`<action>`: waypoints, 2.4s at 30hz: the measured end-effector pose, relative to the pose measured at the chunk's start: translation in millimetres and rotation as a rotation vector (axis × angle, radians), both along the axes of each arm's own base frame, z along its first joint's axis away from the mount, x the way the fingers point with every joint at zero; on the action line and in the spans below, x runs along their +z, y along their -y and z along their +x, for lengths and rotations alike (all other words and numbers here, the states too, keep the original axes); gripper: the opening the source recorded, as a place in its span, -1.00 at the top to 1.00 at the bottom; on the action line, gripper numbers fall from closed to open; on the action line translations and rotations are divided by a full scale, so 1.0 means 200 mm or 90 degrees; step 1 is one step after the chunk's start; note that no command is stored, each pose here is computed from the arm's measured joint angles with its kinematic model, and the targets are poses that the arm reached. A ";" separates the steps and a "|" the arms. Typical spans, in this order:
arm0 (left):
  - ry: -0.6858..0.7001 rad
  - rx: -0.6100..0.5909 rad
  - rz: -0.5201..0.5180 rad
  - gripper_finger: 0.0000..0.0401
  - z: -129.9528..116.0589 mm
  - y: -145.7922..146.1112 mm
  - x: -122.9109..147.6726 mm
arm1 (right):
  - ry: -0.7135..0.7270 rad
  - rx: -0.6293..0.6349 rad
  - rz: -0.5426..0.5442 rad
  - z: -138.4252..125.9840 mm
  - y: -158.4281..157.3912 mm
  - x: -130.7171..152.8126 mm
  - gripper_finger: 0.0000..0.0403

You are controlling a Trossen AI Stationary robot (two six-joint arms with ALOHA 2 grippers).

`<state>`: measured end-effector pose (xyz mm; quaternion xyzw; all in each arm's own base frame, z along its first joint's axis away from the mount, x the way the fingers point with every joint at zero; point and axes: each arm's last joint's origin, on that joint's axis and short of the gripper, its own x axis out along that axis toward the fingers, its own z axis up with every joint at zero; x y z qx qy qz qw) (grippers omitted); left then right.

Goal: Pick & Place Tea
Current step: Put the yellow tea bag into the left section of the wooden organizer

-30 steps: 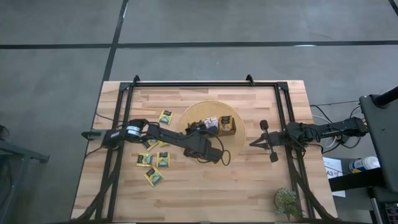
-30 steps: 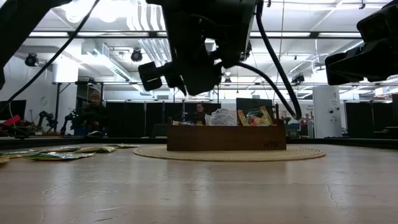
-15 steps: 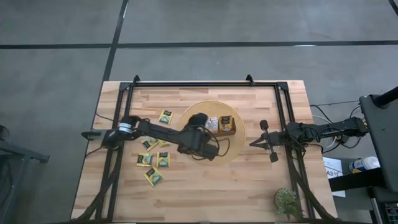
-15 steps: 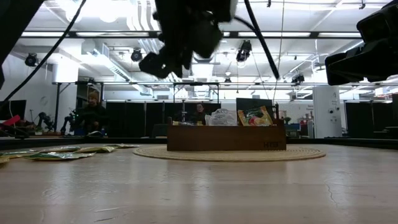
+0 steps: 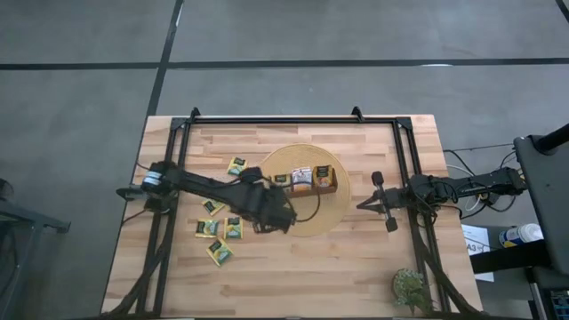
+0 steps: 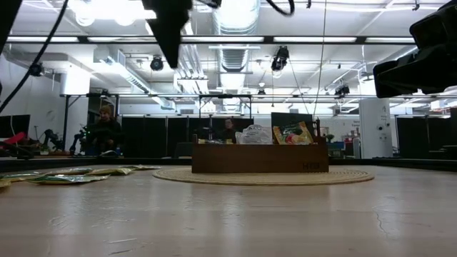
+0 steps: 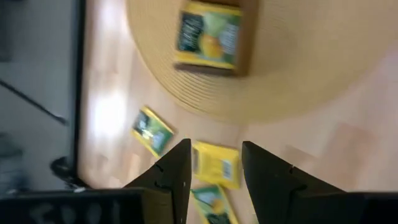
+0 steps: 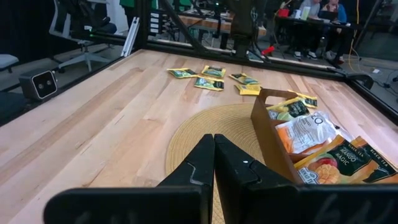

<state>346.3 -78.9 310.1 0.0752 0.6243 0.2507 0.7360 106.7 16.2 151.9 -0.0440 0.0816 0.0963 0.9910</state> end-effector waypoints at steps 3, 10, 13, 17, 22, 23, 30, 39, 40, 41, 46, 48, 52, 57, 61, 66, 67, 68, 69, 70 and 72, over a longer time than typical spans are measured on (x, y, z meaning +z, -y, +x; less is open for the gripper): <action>0.013 0.000 -0.025 0.32 -0.07 0.06 0.03 | 0.000 0.000 0.001 0.00 0.00 0.00 0.96; 0.049 0.039 -0.054 0.32 -0.27 0.17 0.04 | 0.000 0.000 0.001 0.00 0.00 0.00 0.96; 0.075 0.078 -0.065 0.32 -0.36 0.20 0.01 | 0.000 0.000 0.000 0.00 0.00 0.00 0.96; 0.087 0.126 -0.095 0.32 -0.47 0.23 -0.05 | 0.000 0.000 0.000 0.00 0.00 0.00 0.96; 0.085 0.189 -0.104 0.32 -0.59 0.22 -0.15 | 0.000 0.000 0.001 0.00 0.00 0.00 0.96; 0.083 0.202 -0.103 0.32 -0.61 0.21 -0.17 | 0.000 0.000 0.001 0.00 0.00 0.00 0.96; 0.093 0.260 -0.140 0.32 -0.71 0.16 -0.31 | 0.000 0.000 0.001 0.00 0.00 0.00 0.96; 0.062 0.322 -0.164 0.32 -0.78 0.13 -0.48 | -0.001 0.000 0.001 0.00 0.00 0.00 0.96; 0.055 0.329 -0.165 0.32 -0.78 0.13 -0.49 | 0.000 0.000 0.001 0.00 0.00 0.00 0.96; 0.046 0.335 -0.165 0.32 -0.79 0.13 -0.51 | 0.000 0.000 0.000 0.00 0.00 0.00 0.96; 0.022 0.356 -0.157 0.32 -0.83 0.11 -0.57 | 0.000 0.000 0.000 0.00 0.00 0.00 0.96; 0.016 0.358 -0.157 0.32 -0.84 0.11 -0.59 | 0.000 0.000 0.001 0.00 0.00 0.00 0.96; 0.012 0.365 -0.163 0.32 -0.85 0.11 -0.62 | -0.001 0.000 0.001 0.00 0.00 0.00 0.96; 0.012 0.365 -0.184 0.32 -0.86 0.12 -0.66 | 0.000 0.000 0.000 0.00 0.00 0.00 0.96; 0.011 0.368 -0.196 0.32 -0.87 0.12 -0.69 | 0.000 0.000 0.000 0.00 0.00 0.00 0.96; 0.018 0.374 -0.211 0.32 -0.89 0.11 -0.76 | 0.000 0.000 0.000 0.00 0.00 0.00 0.96; 0.022 0.375 -0.215 0.32 -0.89 0.11 -0.77 | 0.000 0.000 0.001 0.00 0.00 0.00 0.96; 0.026 0.376 -0.223 0.32 -0.89 0.11 -0.79 | -0.001 0.000 0.001 0.00 0.00 0.00 0.96; 0.031 0.377 -0.231 0.32 -0.90 0.11 -0.82 | 0.000 0.000 0.000 0.00 0.00 0.00 0.96; 0.035 0.379 -0.238 0.32 -0.90 0.11 -0.83 | 0.000 0.000 0.000 0.00 0.00 0.00 0.96; 0.047 0.383 -0.256 0.32 -0.91 0.10 -0.88 | 0.000 0.000 0.001 0.00 0.00 0.00 0.96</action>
